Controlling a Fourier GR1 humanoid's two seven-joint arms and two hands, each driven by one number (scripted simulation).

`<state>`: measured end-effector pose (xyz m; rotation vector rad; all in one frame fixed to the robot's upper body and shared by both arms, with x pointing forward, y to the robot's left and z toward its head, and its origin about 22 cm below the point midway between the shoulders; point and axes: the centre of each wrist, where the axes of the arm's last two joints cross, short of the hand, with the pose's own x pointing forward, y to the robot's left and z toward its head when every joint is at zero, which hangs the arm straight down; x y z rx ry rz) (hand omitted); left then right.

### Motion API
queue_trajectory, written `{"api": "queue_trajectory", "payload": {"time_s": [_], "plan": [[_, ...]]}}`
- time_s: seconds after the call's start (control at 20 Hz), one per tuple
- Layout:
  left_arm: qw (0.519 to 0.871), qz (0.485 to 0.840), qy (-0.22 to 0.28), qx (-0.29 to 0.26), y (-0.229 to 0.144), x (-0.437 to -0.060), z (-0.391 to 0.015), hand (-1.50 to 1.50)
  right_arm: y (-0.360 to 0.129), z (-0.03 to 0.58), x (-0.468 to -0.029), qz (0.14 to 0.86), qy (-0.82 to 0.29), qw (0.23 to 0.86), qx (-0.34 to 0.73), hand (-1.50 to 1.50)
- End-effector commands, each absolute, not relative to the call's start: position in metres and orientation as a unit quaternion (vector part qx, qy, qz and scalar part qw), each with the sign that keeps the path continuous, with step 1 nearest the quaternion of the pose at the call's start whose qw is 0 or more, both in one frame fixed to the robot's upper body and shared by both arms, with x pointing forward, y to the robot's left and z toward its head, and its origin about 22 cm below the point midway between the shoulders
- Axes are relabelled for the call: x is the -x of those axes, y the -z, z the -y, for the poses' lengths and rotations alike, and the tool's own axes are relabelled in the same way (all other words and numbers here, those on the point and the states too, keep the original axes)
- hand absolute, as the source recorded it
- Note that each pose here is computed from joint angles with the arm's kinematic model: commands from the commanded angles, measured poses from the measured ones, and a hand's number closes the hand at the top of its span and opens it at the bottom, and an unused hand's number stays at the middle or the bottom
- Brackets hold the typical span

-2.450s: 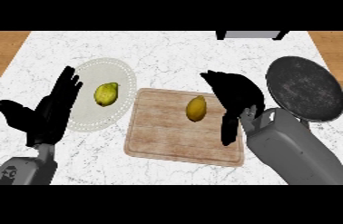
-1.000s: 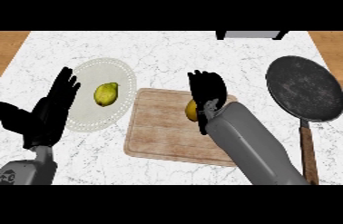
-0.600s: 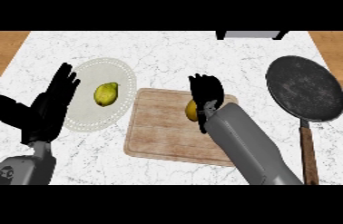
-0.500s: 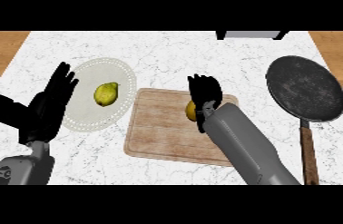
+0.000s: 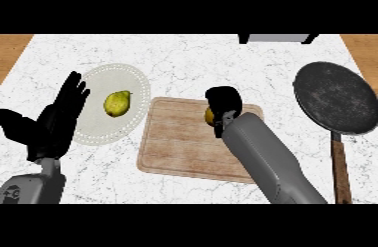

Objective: Pick the lemon from the cutting board and place it in the pan

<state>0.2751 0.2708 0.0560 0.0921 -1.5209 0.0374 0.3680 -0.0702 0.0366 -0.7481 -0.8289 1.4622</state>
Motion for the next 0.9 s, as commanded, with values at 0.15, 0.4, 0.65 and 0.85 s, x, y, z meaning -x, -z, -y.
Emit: {"api": "queue_trajectory", "payload": {"time_s": [0.15, 0.4, 0.65, 0.85], "plan": [[0.723, 0.69, -0.012, -0.038, -0.06, -0.287, -0.281, 0.0, -0.022, 0.064, -0.374, 0.395, -0.646, 0.573, 0.313, 1.5], [0.724, 0.688, -0.014, -0.04, -0.07, -0.266, -0.273, 0.0, 0.001, 0.086, -0.371, 0.406, -0.638, 0.579, 0.305, 1.5], [0.727, 0.685, -0.016, -0.049, -0.046, -0.291, -0.262, 0.0, -0.012, 0.08, -0.373, 0.414, -0.599, 0.608, 0.317, 1.5], [0.723, 0.689, -0.017, -0.043, -0.063, -0.282, -0.277, 0.0, -0.031, 0.093, -0.393, 0.373, -0.48, 0.709, 0.357, 1.5]]}}
